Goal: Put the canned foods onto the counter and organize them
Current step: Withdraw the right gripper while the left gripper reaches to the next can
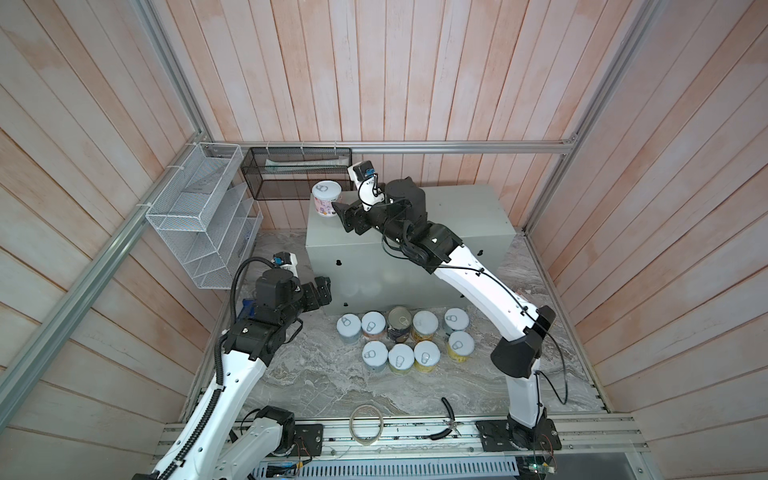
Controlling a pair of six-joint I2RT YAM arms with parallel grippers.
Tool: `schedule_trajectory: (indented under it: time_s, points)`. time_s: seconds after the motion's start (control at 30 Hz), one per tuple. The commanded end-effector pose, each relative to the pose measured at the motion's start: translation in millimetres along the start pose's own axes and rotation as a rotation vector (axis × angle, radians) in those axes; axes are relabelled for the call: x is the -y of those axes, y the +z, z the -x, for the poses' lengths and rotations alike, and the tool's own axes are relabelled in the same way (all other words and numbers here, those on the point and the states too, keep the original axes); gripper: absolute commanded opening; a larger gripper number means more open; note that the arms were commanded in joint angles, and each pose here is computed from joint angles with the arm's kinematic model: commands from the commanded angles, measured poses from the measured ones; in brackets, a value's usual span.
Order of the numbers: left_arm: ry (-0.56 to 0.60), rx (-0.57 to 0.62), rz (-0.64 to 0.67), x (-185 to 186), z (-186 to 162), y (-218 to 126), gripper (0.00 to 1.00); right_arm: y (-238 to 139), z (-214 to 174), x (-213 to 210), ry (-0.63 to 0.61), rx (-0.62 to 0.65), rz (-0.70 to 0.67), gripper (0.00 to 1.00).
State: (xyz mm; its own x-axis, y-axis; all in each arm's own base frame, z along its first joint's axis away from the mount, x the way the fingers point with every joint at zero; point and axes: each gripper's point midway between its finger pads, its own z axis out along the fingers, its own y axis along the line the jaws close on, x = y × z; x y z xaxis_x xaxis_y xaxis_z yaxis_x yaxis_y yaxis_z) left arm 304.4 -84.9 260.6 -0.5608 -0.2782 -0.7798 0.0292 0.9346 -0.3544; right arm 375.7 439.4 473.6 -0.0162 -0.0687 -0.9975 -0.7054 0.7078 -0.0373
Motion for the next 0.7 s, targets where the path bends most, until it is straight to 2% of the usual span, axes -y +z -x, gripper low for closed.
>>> schedule_trajectory:
  time_s: [0.0,0.17,0.33,0.67]
  points:
    - [-0.019,-0.014,0.027,1,-15,-4,1.00,-32,2,8,-0.011,0.003,-0.085,0.85]
    - [-0.023,-0.032,0.046,9,-40,-11,1.00,-76,-18,6,0.022,-0.034,-0.097,0.86]
    - [-0.018,-0.073,0.050,19,-77,-7,1.00,-115,-53,8,0.073,-0.105,-0.099,0.86]
    - [0.006,-0.139,0.070,28,-128,5,1.00,-208,-115,46,0.182,-0.274,-0.274,0.85]
